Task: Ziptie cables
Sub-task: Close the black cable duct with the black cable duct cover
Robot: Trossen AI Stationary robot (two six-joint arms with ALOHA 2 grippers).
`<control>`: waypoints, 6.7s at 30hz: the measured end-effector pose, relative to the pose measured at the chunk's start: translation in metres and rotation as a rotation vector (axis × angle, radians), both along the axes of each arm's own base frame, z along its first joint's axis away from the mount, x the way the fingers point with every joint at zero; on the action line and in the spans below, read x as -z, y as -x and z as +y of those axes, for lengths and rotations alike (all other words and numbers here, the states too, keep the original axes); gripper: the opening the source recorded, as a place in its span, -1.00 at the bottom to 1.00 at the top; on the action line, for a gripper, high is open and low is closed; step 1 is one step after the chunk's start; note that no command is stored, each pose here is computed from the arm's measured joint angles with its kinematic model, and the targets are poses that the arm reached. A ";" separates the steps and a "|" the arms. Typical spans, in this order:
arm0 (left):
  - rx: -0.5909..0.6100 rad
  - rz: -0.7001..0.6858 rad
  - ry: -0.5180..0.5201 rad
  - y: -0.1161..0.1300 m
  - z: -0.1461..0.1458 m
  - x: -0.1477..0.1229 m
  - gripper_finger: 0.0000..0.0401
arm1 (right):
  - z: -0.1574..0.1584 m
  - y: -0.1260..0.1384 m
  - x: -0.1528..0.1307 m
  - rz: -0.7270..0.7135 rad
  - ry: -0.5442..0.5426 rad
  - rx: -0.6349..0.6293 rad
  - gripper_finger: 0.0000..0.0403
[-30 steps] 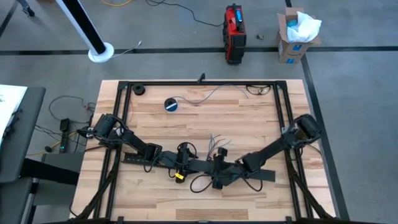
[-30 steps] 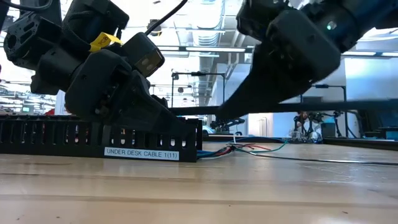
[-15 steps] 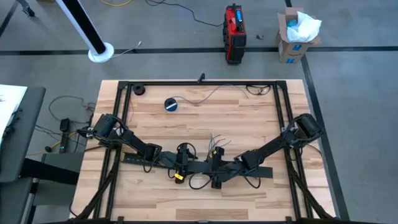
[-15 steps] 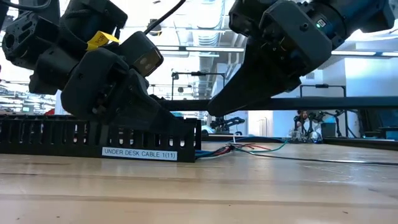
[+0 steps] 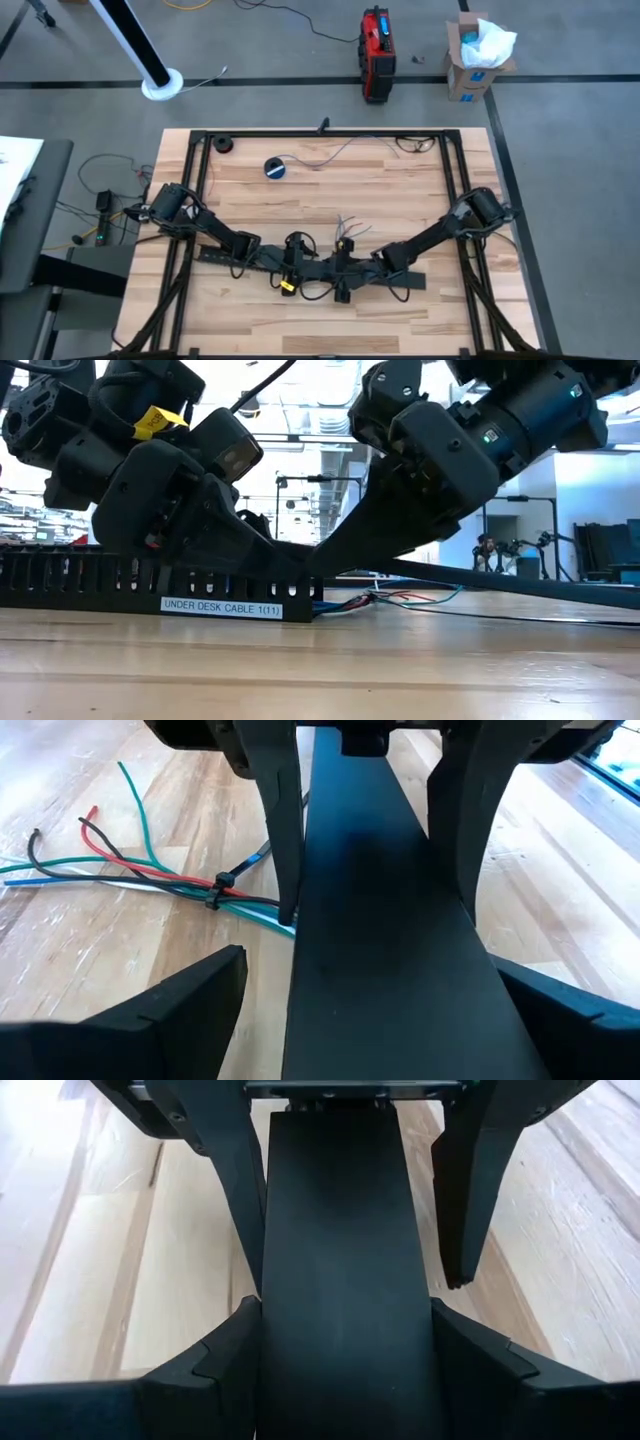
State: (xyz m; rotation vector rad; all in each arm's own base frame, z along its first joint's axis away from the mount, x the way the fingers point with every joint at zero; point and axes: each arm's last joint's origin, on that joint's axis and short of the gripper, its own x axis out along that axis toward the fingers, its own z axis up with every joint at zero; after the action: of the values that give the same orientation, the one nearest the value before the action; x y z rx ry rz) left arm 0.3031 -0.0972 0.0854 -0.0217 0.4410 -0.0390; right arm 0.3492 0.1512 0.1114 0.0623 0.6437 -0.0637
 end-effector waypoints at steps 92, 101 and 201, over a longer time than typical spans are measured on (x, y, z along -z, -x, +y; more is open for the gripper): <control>-0.007 0.001 0.073 -0.004 0.001 -0.002 0.48 | -0.037 -0.027 -0.035 0.249 0.029 -0.252 0.34; -0.005 0.000 0.076 -0.004 0.000 -0.002 0.48 | -0.037 -0.027 -0.035 0.253 0.000 -0.249 0.34; -0.034 0.005 0.098 -0.006 0.000 -0.003 0.48 | -0.081 -0.034 -0.051 0.347 -0.047 -0.516 0.79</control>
State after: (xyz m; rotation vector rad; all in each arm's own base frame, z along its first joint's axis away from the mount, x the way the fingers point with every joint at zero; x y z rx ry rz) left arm 0.3090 -0.0969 0.0882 -0.1256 0.4437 -0.0269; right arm 0.3831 0.0701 0.1623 -0.0724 0.9907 0.4474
